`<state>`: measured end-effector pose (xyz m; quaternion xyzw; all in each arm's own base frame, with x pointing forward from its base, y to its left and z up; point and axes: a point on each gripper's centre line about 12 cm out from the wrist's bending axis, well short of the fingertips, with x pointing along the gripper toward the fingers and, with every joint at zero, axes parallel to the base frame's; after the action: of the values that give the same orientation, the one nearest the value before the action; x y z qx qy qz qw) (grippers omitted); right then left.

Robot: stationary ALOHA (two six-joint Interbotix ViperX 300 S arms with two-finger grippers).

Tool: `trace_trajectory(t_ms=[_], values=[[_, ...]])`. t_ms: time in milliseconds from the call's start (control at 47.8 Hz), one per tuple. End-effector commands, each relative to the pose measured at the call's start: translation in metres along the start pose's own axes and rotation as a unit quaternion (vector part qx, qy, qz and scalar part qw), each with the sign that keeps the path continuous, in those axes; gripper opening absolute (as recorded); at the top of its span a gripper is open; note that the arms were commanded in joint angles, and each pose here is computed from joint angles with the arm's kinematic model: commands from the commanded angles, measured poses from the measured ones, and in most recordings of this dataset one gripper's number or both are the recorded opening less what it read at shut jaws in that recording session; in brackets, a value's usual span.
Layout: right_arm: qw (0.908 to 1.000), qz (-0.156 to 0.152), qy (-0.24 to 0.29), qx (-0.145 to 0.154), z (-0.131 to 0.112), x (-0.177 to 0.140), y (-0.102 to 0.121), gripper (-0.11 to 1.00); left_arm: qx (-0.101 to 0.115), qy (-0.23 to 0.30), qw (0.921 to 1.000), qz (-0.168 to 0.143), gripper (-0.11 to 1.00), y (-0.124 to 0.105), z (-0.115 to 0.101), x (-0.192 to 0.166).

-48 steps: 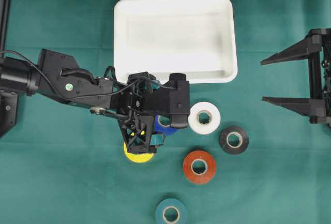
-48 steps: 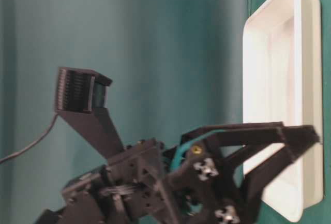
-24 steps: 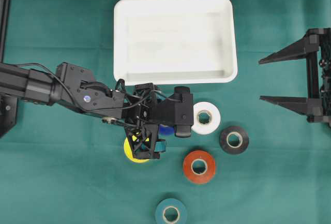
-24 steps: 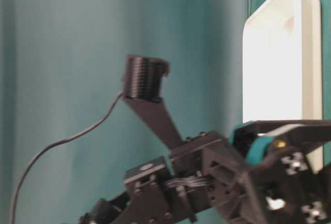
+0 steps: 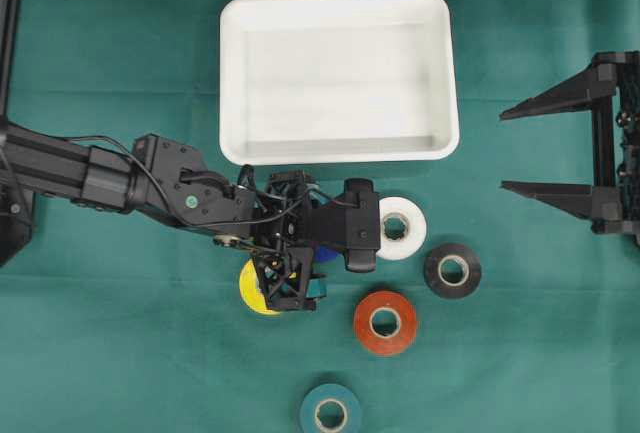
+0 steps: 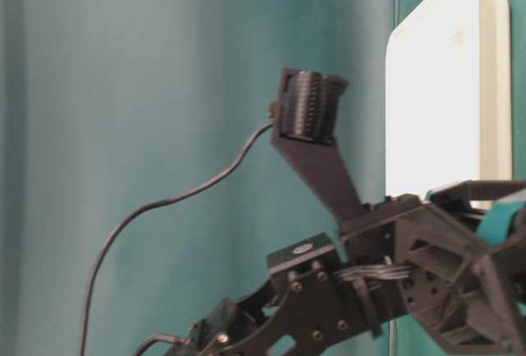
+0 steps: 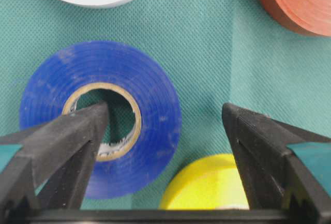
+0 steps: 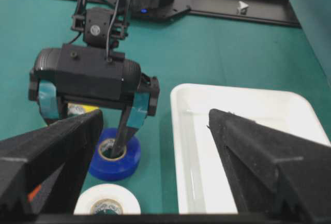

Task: Pick up the tape from a random location and place it into the white case.
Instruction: 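Lower the left gripper and close it on the blue tape rim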

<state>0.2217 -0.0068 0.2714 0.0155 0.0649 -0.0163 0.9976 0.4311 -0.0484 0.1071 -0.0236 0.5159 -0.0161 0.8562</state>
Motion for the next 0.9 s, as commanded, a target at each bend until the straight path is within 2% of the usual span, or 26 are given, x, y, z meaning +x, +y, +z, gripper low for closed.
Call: trace_trajectory(t_ms=[0,230,314,418,564,606,878], values=[[1.0000,0.000,-0.008,0.000,0.0063,0.0018,-0.0001,0.92,0.002,-0.020,0.9998,-0.003,0.94,-0.0027,0.0117,-0.0074],[1.0000,0.000,-0.008,-0.001,0.0063,0.0018,-0.0001,0.92,0.002,-0.021,0.9998,-0.002,0.94,-0.0021,0.0126,-0.0082],[1.0000,0.000,-0.008,-0.001,0.0063,0.0018,-0.0001,0.92,0.004,-0.021,0.9998,-0.003,0.90,-0.0027,0.0124,-0.0088],[1.0000,0.000,-0.008,-0.001,0.0063,0.0018,-0.0001,0.92,0.006,-0.021,0.9998,-0.003,0.72,-0.0028,0.0127,-0.0100],[1.0000,0.000,-0.006,-0.001,0.0057,0.0024,-0.0001,0.92,0.008,-0.024,0.9997,-0.003,0.28,-0.0038,0.0151,-0.0114],[1.0000,0.000,-0.005,-0.001,0.0054,0.0026,-0.0001,0.92,0.008,-0.024,0.9997,-0.003,0.22,-0.0038,0.0151,-0.0114],[1.0000,0.000,-0.005,-0.001,0.0052,0.0026,-0.0001,0.92,0.009,-0.018,0.9998,-0.003,0.22,-0.0043,0.0138,-0.0113]])
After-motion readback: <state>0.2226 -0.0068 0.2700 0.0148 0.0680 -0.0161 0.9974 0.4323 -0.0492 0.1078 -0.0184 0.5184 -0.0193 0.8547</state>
